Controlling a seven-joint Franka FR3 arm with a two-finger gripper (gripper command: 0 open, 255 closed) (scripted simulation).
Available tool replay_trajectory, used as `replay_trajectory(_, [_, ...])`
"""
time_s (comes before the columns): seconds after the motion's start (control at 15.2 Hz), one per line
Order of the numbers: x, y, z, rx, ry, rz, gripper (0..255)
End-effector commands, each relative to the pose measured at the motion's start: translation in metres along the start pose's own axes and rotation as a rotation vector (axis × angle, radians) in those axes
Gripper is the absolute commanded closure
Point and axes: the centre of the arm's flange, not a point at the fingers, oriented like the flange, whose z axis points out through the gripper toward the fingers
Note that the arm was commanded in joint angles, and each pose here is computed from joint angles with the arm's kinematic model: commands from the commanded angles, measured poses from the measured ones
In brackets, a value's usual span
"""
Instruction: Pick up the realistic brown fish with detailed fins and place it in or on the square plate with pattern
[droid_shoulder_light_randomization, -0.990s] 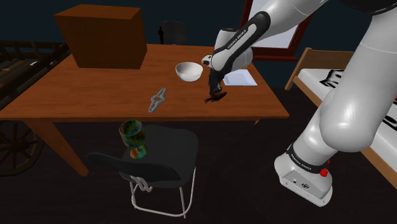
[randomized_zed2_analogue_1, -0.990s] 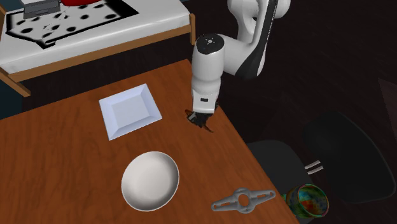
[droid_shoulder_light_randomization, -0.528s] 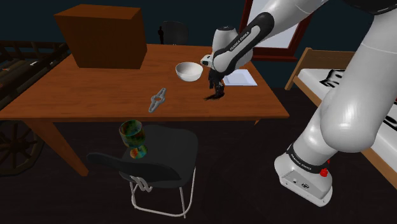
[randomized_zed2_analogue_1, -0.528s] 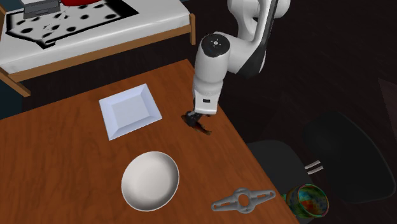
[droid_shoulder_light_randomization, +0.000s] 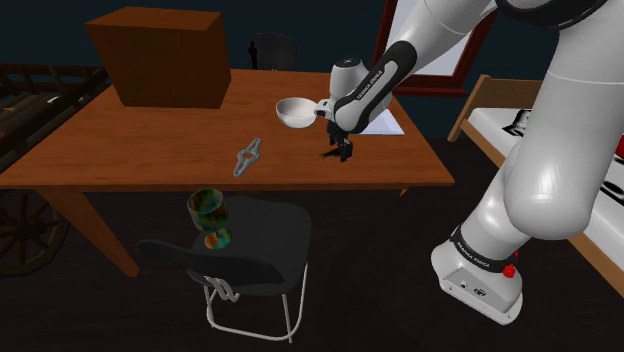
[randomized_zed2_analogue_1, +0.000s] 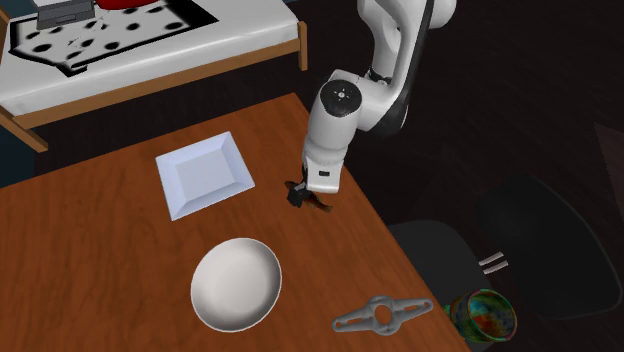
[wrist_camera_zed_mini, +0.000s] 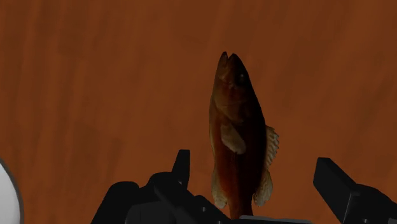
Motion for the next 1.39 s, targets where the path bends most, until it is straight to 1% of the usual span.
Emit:
replay_trajectory(0.0, [0.0,0.0,0.004,0.0,0.0,0.0,0])
replay_trajectory(0.4, [0.0,0.0,0.004,0.0,0.0,0.0,0])
replay_trajectory(0.46, [0.0,0.0,0.004,0.0,0.0,0.0,255])
replay_trajectory(1.06, [0.0,0.0,0.004,0.0,0.0,0.0,255])
replay_trajectory(1.32, [-0.002,0.002,-0.017,0.0,0.0,0.0,255])
